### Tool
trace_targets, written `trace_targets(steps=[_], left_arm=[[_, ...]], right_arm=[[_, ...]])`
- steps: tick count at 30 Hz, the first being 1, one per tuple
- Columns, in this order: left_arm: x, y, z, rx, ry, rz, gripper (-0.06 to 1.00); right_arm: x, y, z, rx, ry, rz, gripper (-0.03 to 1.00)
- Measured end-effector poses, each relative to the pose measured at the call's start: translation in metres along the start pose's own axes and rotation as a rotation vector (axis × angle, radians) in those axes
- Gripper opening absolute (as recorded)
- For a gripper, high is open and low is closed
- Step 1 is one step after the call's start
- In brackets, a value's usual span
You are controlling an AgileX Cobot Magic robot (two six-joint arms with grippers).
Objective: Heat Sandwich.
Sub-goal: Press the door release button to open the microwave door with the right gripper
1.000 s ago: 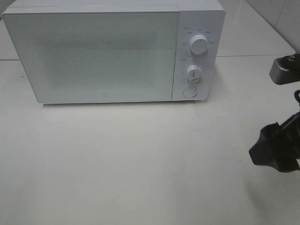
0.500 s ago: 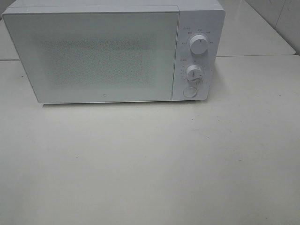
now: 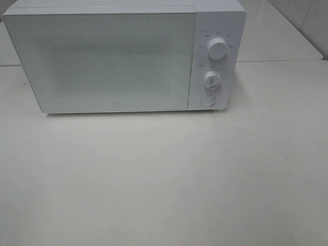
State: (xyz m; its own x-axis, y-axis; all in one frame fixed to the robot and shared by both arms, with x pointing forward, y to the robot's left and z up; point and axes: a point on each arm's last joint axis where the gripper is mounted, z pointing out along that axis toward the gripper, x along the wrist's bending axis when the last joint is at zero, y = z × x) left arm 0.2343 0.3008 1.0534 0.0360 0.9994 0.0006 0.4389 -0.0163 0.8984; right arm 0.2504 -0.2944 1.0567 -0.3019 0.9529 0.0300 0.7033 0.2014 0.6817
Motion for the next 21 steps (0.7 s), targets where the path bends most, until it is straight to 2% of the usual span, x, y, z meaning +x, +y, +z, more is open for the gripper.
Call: trace_targets(steps=[1, 5, 10, 15, 21], left_arm=[[0.000, 0.000, 0.000, 0.000, 0.000, 0.000, 0.91], [0.000, 0.000, 0.000, 0.000, 0.000, 0.000, 0.91], [0.000, 0.000, 0.000, 0.000, 0.000, 0.000, 0.91], [0.000, 0.000, 0.000, 0.000, 0.000, 0.000, 0.91], [0.000, 0.000, 0.000, 0.000, 0.000, 0.000, 0.91]], right_arm=[[0.000, 0.000, 0.000, 0.000, 0.000, 0.000, 0.77], [-0.002, -0.004, -0.008, -0.110, -0.095, 0.079, 0.77], [-0.001, -0.006, -0.014, -0.216, -0.143, 0.117, 0.77], [-0.001, -0.014, -0.011, -0.278, -0.180, 0.140, 0.77], [-0.001, -0.022, -0.009, -0.286, -0.231, 0.157, 0.77]])
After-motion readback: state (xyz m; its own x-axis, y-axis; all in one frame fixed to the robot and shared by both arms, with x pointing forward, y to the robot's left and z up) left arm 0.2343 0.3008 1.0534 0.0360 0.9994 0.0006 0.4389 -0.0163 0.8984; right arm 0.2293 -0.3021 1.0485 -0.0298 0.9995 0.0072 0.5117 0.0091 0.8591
